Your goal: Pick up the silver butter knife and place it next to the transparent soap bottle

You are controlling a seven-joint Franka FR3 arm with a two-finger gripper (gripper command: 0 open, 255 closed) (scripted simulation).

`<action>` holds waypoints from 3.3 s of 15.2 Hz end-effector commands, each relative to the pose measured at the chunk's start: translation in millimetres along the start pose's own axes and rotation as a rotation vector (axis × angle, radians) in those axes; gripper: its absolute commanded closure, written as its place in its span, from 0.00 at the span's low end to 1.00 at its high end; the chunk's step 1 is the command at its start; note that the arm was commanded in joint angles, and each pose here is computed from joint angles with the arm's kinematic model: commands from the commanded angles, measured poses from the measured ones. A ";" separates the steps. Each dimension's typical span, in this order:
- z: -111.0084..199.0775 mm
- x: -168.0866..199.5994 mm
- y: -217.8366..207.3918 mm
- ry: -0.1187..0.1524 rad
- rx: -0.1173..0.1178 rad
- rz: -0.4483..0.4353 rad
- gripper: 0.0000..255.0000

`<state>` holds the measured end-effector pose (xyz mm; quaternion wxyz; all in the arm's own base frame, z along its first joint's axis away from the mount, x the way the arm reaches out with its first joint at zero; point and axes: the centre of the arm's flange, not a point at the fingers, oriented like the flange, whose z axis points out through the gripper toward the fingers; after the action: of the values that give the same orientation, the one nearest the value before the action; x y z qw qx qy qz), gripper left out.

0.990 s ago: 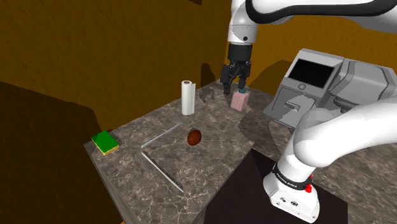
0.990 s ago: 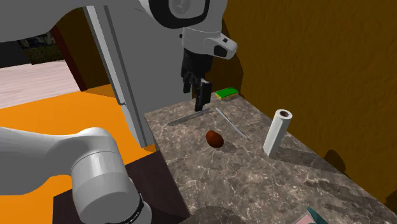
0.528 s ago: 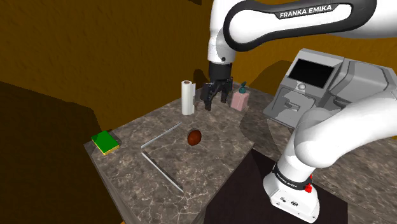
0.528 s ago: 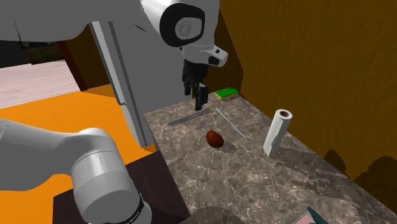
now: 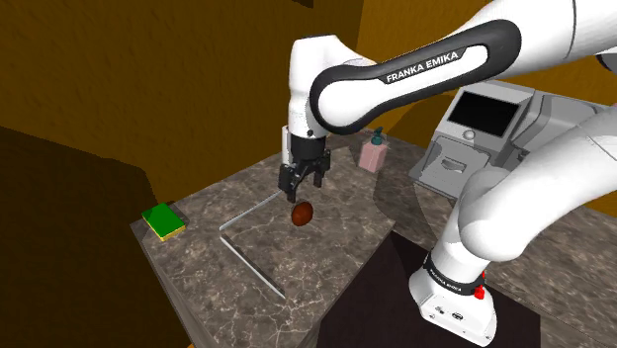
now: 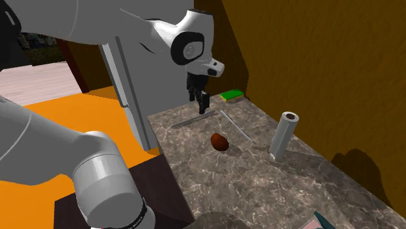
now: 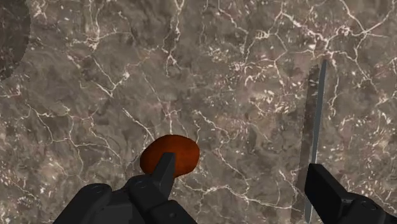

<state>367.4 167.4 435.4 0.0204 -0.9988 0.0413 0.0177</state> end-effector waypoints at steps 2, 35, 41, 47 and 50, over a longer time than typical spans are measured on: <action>27.3 12.5 -29.6 0.018 -0.006 -0.008 0.00; 183.0 69.5 -149.3 0.088 -0.042 -0.043 1.00; 183.0 69.5 -149.3 0.088 -0.042 -0.043 1.00; 151.4 68.3 -150.5 0.088 -0.042 -0.043 1.00; 135.6 67.7 -151.1 0.088 -0.042 -0.043 1.00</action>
<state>443.0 318.4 297.4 -0.0020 -0.9995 0.0202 -0.0262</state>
